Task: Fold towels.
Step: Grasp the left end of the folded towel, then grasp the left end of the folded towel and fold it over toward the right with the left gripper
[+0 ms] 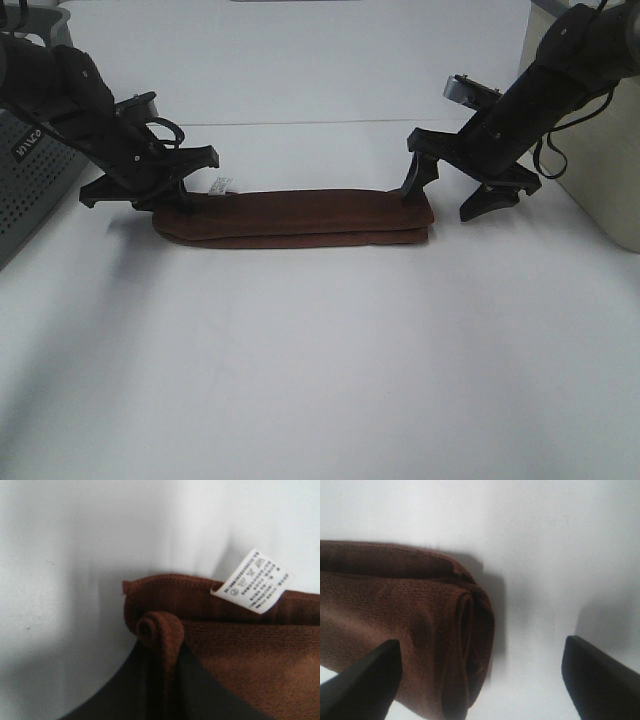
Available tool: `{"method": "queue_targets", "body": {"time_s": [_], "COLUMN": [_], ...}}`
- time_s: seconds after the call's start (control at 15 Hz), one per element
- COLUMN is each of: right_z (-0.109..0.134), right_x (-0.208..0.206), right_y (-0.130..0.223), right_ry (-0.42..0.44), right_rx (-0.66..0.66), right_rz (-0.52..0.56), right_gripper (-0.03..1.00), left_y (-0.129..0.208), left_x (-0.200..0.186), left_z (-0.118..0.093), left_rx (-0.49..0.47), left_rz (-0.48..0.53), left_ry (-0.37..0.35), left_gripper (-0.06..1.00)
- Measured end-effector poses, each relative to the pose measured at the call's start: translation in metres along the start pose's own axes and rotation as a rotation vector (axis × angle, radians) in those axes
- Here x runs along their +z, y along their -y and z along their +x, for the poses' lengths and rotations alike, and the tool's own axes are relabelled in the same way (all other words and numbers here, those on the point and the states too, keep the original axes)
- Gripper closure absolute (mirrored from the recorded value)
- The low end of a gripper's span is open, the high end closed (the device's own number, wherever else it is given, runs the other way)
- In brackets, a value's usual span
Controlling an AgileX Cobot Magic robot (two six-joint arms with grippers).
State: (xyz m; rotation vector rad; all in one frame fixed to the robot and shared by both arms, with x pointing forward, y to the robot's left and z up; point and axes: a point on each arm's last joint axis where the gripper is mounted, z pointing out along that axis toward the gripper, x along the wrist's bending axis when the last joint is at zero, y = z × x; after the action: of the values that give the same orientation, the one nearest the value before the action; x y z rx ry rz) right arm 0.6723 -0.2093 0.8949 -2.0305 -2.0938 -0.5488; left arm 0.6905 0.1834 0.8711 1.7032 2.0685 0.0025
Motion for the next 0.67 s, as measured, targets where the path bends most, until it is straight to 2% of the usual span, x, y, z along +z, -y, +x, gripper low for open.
{"method": "queue_targets", "body": {"time_s": [0.07,0.27,0.47,0.6,0.67], "right_z": [0.000,0.000,0.001,0.003,0.008], "right_x": [0.000,0.000,0.000,-0.007,-0.019], "right_y": [0.000,0.001,0.002,0.003,0.002], "right_ry": [0.000,-0.002,-0.006,-0.008,-0.010], "right_rx": [0.000,0.000,0.000,-0.008,-0.022], "right_rz": [0.002,0.012,0.026,0.029,0.004], "right_gripper": [0.15,0.15,0.15,0.15,0.15], "left_y": [0.000,-0.003,-0.021,-0.031,-0.038], "left_x": [-0.001,-0.018,-0.070,-0.102,-0.119], "left_z": [0.000,0.007,0.002,-0.010,-0.023], "left_rx": [0.011,0.057,0.125,0.122,0.079], "left_rz": [0.003,0.035,-0.026,-0.082,-0.080], "left_ry": [-0.007,-0.046,-0.085,-0.069,-0.001], "left_gripper": [0.87,0.87,0.87,0.87,0.87]}}
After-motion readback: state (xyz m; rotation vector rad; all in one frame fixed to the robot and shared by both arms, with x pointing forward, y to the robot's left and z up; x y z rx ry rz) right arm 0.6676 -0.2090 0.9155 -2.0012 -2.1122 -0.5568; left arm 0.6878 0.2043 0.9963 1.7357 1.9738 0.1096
